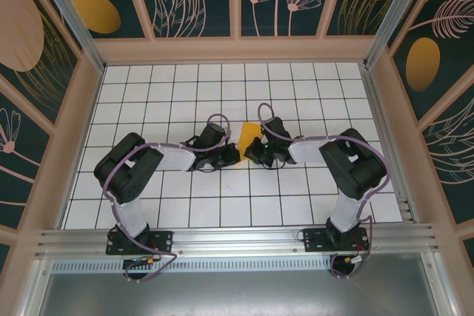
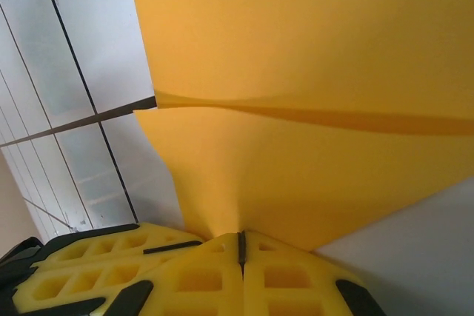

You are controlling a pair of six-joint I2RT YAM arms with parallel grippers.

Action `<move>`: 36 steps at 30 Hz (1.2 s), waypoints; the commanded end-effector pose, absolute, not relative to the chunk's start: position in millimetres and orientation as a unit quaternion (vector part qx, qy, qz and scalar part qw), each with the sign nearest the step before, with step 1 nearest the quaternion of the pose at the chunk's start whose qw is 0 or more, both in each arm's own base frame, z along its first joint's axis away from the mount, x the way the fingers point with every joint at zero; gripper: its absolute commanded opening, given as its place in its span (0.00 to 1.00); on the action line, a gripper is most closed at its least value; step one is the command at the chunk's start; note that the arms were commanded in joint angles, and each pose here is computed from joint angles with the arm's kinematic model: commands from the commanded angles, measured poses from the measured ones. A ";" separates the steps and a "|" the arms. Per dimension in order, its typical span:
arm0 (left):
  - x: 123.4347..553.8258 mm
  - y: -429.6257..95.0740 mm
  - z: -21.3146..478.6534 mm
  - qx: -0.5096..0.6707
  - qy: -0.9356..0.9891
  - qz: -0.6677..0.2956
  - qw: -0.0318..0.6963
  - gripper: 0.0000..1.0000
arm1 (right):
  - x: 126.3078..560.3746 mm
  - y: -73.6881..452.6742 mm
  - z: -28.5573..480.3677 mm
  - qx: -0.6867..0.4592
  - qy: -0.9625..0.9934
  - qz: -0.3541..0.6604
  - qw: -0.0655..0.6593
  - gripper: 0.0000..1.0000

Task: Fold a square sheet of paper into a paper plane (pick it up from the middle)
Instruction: Third fold the triangle at the center of the table.

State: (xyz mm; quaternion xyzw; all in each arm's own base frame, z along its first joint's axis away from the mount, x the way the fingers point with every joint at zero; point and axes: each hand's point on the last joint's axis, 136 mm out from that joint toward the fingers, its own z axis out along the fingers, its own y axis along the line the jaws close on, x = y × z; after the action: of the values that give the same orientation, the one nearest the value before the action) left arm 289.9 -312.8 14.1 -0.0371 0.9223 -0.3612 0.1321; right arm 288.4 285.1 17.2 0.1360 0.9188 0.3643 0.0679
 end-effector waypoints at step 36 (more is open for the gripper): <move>274.1 -293.3 -12.3 -0.034 0.948 -0.303 0.091 0.00 | 303.9 270.1 3.1 0.109 0.936 0.327 0.079 0.00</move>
State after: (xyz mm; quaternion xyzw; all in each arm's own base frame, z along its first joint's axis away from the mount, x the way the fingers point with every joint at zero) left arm 289.9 -312.5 13.5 -0.0363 0.9275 -0.3512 0.1227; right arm 306.9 274.1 17.4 0.0998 0.9260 0.3518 0.0935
